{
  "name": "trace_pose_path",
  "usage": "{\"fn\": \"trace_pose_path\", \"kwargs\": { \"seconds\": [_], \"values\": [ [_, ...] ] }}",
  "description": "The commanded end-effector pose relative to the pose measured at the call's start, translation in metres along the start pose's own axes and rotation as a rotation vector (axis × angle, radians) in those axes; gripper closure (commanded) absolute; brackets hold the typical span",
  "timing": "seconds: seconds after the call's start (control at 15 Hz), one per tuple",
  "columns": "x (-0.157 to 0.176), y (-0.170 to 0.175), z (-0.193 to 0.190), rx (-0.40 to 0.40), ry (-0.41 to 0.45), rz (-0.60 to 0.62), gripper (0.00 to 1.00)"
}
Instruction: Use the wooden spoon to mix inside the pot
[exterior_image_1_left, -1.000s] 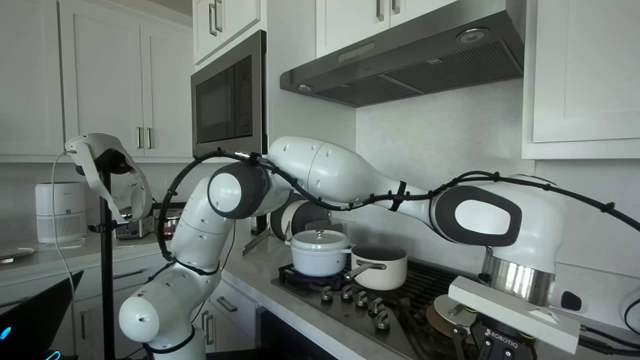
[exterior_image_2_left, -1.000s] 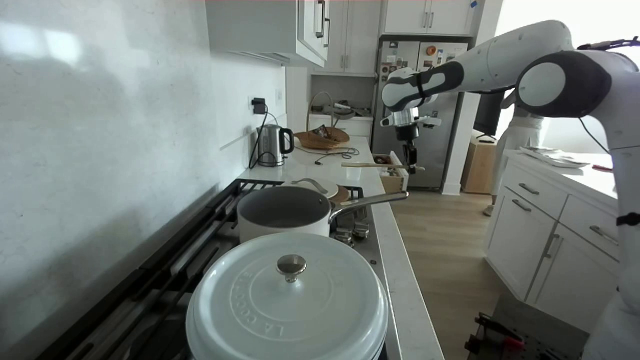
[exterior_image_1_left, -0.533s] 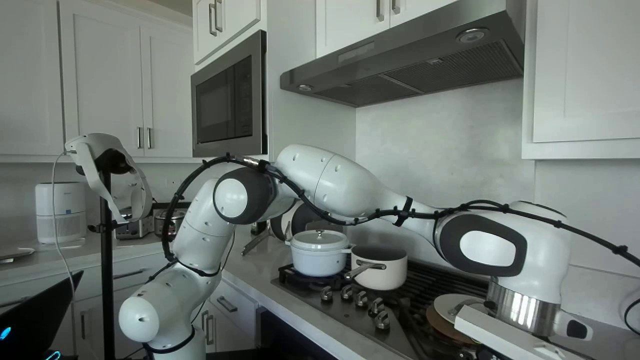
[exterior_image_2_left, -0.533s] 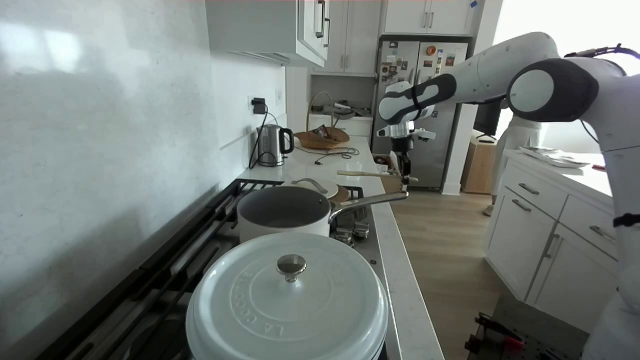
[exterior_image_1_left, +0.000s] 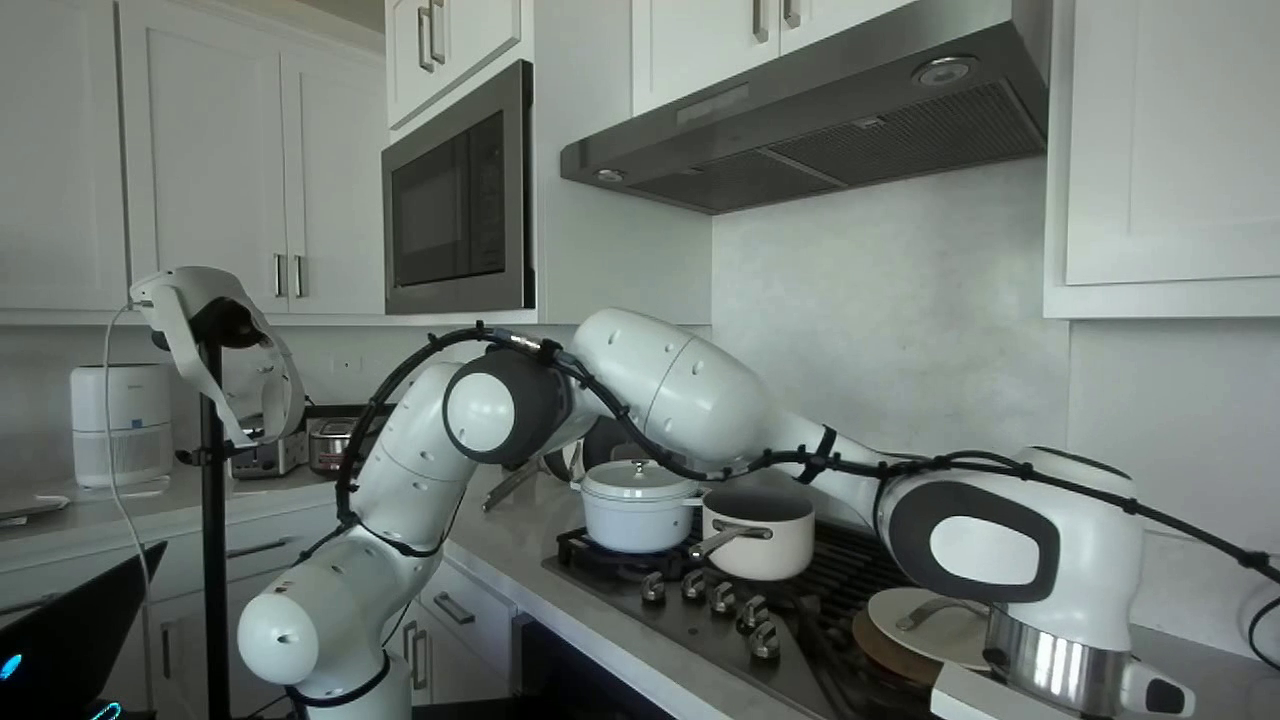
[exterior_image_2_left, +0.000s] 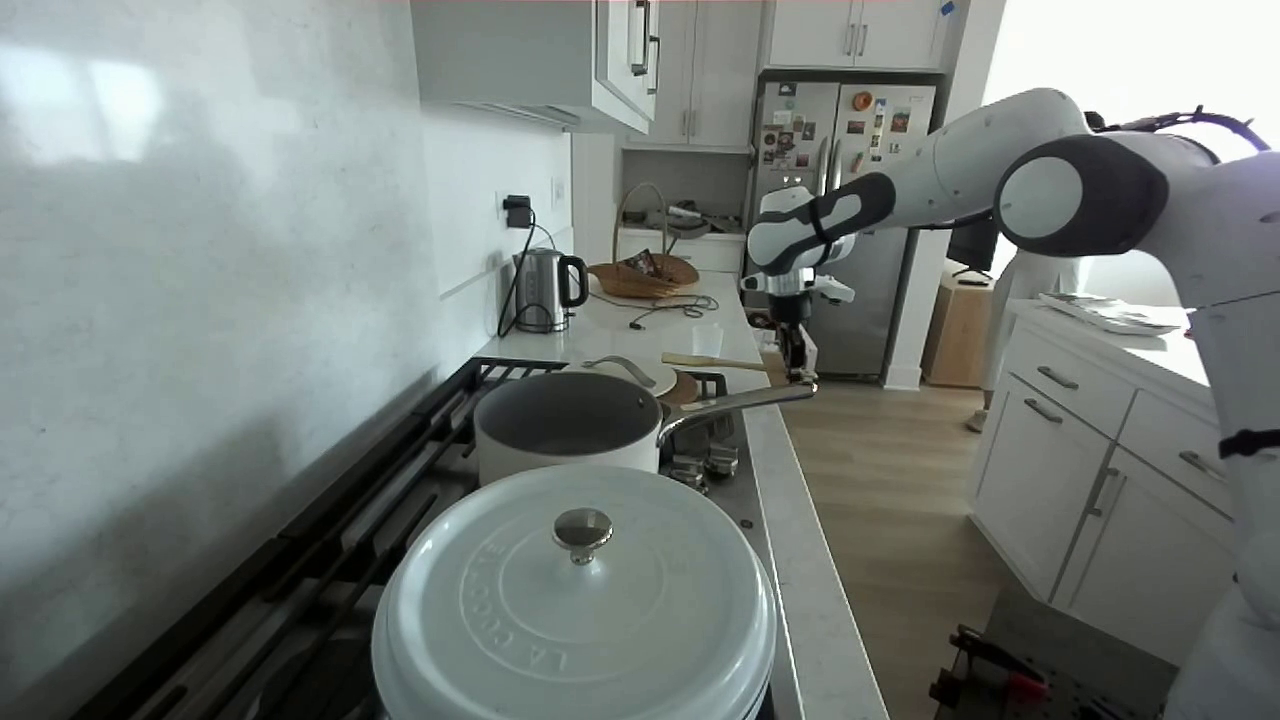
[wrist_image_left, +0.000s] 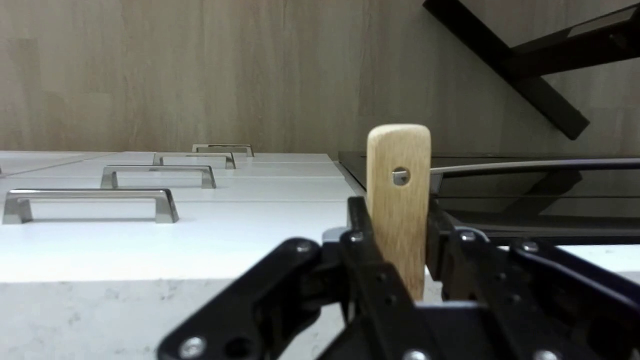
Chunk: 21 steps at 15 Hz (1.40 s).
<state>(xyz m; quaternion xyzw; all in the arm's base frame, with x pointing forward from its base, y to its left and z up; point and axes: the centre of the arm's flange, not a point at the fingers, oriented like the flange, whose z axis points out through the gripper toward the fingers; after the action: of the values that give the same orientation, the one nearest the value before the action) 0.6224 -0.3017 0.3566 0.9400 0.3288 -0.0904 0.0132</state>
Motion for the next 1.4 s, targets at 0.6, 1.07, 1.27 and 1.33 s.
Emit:
{"fn": "trace_pose_path", "kwargs": {
  "seconds": [0.6,1.07,1.27,1.33],
  "values": [
    [0.017,0.007,0.03,-0.04,0.024,0.004,0.93],
    [0.017,0.007,0.032,-0.037,0.02,0.008,0.93],
    [0.016,0.007,0.03,-0.033,0.02,0.013,0.39],
    [0.016,0.007,0.03,-0.033,0.019,0.014,0.32]
  ]
}}
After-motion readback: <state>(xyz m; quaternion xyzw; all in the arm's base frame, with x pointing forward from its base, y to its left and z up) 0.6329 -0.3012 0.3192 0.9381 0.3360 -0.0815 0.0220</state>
